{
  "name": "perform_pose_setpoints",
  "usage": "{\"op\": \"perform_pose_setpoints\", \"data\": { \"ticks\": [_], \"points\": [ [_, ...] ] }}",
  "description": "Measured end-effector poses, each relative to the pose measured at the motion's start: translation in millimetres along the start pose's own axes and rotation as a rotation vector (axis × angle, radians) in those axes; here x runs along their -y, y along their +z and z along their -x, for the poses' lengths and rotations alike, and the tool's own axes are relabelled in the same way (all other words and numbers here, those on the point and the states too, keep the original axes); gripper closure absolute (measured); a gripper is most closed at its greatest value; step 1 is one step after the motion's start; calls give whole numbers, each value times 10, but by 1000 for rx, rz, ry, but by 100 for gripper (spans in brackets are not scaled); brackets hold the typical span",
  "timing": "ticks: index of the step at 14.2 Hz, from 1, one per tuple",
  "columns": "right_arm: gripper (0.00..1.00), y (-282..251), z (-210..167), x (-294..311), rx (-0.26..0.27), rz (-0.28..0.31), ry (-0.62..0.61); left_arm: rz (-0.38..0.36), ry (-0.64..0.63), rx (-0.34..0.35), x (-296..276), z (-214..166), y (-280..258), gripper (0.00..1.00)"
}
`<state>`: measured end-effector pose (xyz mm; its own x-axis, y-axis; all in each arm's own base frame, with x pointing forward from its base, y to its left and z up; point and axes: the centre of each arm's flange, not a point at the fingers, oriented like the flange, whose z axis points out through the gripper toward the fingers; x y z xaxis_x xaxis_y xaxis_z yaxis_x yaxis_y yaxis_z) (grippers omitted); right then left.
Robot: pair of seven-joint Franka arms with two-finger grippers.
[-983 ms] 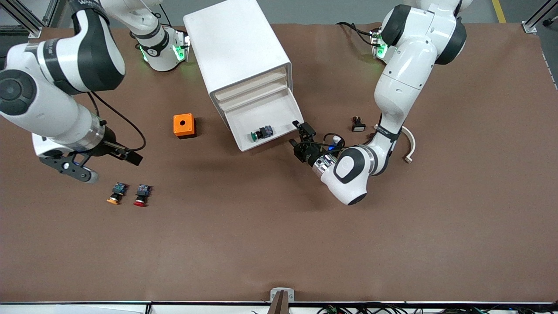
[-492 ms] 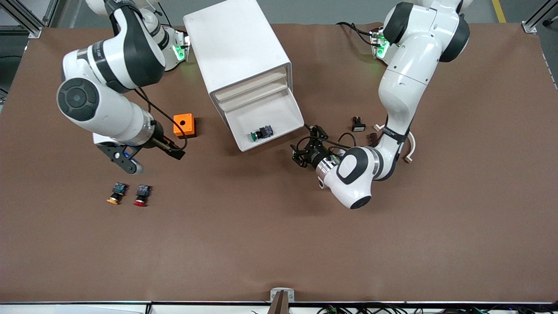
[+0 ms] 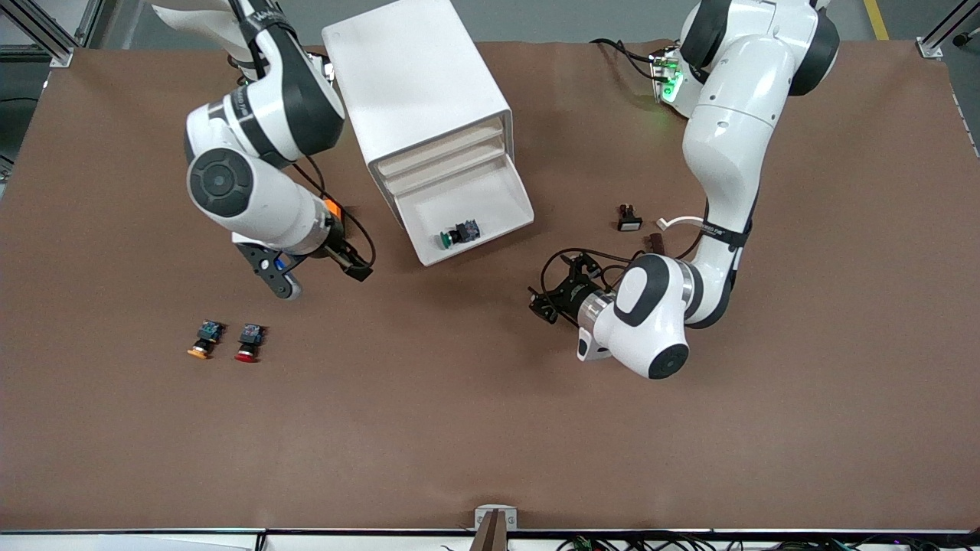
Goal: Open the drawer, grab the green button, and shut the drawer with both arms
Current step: 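Reach the right gripper into the drawer while the left gripper withdraws, then grasp the green push button in the drawer with the right gripper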
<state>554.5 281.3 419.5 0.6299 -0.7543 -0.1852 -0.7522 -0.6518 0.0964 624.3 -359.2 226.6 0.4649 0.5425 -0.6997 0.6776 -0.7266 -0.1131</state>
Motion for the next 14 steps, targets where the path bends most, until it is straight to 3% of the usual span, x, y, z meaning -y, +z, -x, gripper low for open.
{"op": "perform_pose_setpoints", "data": {
  "ticks": [3,6,11,14],
  "points": [
    [0,252,322,90,-1,29,36,86,80,-131,-99,209,-326,0],
    [0,540,649,186,-17,21,59,142,155,-240,-106,400,-685,0],
    [0,1037,1055,222,-7,-36,90,136,252,-405,-194,754,-773,0],
    [0,1285,1260,251,-18,-63,112,84,316,-528,-292,917,-577,0]
  ]
}}
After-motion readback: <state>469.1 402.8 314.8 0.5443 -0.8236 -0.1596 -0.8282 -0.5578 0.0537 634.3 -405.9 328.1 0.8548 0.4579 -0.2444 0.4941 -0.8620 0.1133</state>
